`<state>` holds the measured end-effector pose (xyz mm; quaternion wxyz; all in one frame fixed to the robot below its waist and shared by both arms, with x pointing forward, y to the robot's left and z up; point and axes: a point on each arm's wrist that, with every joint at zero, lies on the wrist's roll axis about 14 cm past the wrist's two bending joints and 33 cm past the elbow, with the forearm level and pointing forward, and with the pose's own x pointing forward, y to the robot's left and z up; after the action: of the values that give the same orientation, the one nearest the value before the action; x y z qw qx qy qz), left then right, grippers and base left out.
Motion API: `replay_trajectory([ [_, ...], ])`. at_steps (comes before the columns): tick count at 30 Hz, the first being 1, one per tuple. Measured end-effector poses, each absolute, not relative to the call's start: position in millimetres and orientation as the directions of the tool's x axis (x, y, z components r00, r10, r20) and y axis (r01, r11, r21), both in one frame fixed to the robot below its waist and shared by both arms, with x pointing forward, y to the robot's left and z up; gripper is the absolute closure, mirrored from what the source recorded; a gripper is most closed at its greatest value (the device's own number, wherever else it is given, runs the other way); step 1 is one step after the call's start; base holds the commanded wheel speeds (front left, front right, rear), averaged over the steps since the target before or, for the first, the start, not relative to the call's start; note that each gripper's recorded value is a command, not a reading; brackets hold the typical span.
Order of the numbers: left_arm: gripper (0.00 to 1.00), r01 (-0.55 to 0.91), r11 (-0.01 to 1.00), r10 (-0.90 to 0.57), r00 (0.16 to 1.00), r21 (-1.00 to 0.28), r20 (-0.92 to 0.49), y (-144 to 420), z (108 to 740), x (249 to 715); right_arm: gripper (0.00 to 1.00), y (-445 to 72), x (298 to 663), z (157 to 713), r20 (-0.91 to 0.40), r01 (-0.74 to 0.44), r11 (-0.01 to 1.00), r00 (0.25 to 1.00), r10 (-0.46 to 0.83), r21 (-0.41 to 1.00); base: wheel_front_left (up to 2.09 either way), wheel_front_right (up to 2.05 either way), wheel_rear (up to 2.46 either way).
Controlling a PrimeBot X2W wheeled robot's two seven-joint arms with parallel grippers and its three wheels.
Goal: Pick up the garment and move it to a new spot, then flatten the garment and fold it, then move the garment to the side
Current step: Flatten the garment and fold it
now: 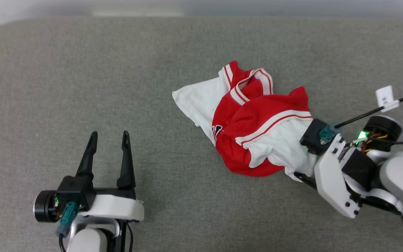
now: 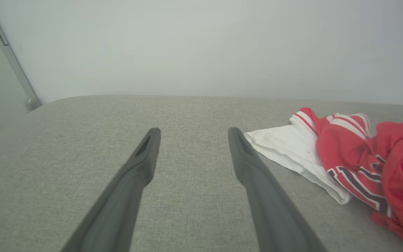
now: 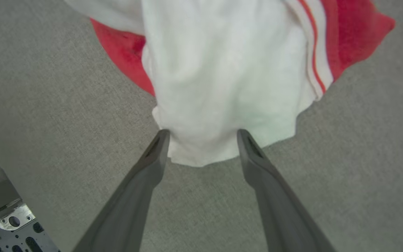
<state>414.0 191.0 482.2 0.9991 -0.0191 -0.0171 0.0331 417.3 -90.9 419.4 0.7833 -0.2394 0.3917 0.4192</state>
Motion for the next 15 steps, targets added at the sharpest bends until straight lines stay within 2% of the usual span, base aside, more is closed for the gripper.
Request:
replay_trajectory([
  [5,0.00,-0.069,0.997,0.069,0.998,-0.034,0.005,192.5,468.9,425.8,0.00,-90.1,406.5,370.1,-0.876,-0.863,0.505,0.220,0.430,0.031,0.00,0.00,0.00],
  [10,0.00,-0.073,0.997,0.072,0.997,-0.031,-0.015,193.9,461.1,428.8,0.00,-89.7,407.1,355.8,-0.890,-0.871,0.490,0.186,0.416,0.047,0.00,0.00,0.00],
  [11,0.00,-0.071,0.997,0.071,0.997,-0.031,-0.014,193.4,461.6,428.8,0.65,-88.8,406.8,356.5,-0.887,-0.872,0.488,0.190,0.422,0.045,0.00,0.00,0.00],
  [12,0.00,-0.072,0.997,0.071,0.997,-0.031,-0.011,193.5,462.5,428.8,1.00,-88.2,407.3,358.3,-0.881,-0.872,0.488,0.198,0.429,0.041,0.00,0.00,0.00],
  [15,0.00,-0.066,0.997,0.066,0.998,-0.034,-0.004,191.6,465.9,427.5,1.00,-85.7,409.1,366.9,-0.860,-0.870,0.492,0.231,0.456,0.026,0.00,0.00,0.00],
])
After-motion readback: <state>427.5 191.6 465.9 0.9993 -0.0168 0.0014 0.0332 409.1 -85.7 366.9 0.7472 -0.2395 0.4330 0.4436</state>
